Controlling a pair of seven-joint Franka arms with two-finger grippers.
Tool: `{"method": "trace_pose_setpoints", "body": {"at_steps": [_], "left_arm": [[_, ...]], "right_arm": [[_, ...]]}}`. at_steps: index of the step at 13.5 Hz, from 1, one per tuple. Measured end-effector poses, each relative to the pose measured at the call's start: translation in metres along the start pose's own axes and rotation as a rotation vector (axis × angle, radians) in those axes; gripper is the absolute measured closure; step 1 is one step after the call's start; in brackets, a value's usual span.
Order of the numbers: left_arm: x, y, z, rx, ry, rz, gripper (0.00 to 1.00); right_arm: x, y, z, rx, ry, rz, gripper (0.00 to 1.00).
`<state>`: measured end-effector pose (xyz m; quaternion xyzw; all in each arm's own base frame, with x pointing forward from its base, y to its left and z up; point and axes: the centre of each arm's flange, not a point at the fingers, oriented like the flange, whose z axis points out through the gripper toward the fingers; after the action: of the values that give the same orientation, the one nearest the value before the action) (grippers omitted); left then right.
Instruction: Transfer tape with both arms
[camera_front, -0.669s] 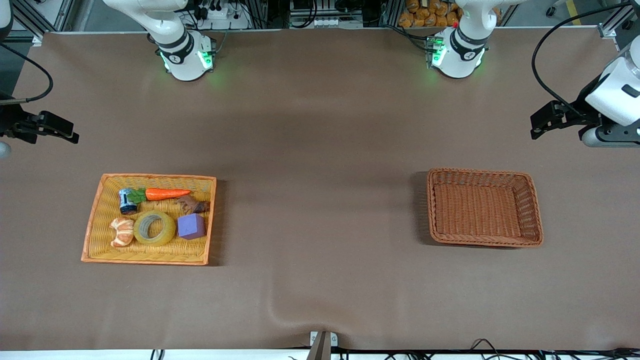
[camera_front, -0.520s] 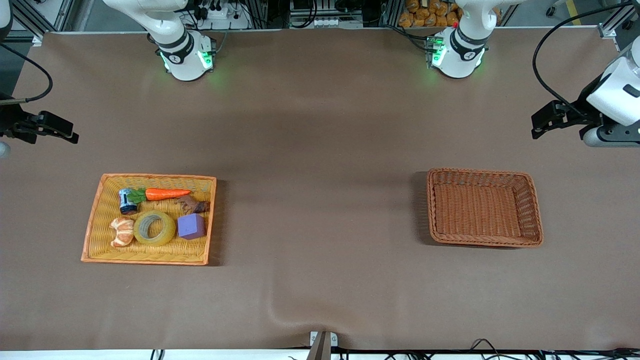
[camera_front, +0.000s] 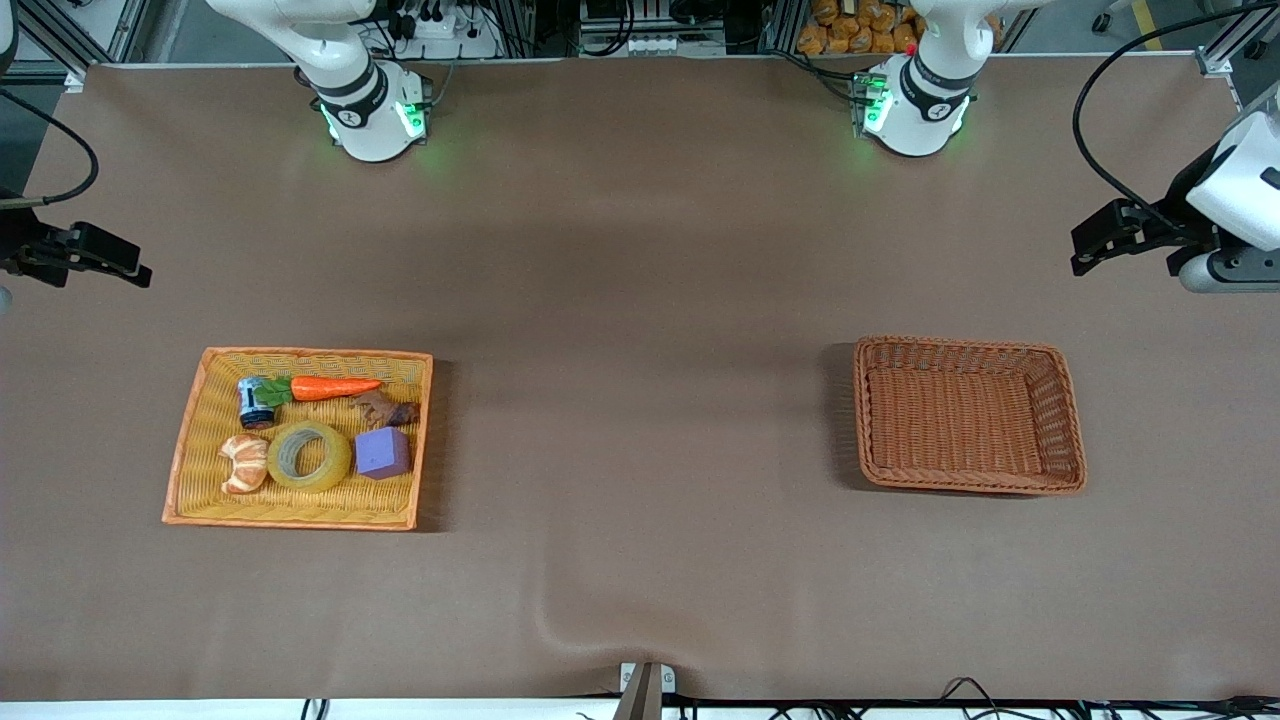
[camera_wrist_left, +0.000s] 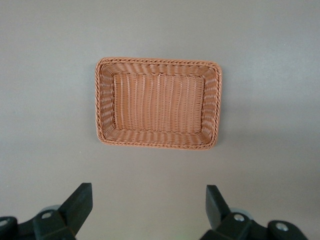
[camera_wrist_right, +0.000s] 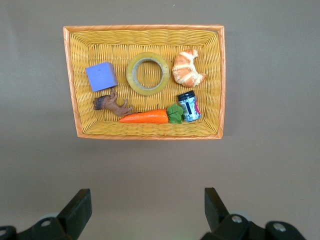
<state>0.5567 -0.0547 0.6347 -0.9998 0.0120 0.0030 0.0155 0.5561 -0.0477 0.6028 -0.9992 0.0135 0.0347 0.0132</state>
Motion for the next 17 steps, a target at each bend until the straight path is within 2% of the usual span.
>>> {"method": "trace_pose_setpoints", "body": {"at_steps": [12,17], "left_arm": [[-0.002,0.0,0.002,0.001,-0.015,-0.002,0.0],[-0.001,-0.001,0.002,0.001,-0.016,-0.004,0.0]], "right_arm": [[0.007,-0.007,0.009,0.0,-0.013,-0.012,0.0],[0.047,-0.033,0.054,-0.006,0.023,-0.06,0.0]]}}
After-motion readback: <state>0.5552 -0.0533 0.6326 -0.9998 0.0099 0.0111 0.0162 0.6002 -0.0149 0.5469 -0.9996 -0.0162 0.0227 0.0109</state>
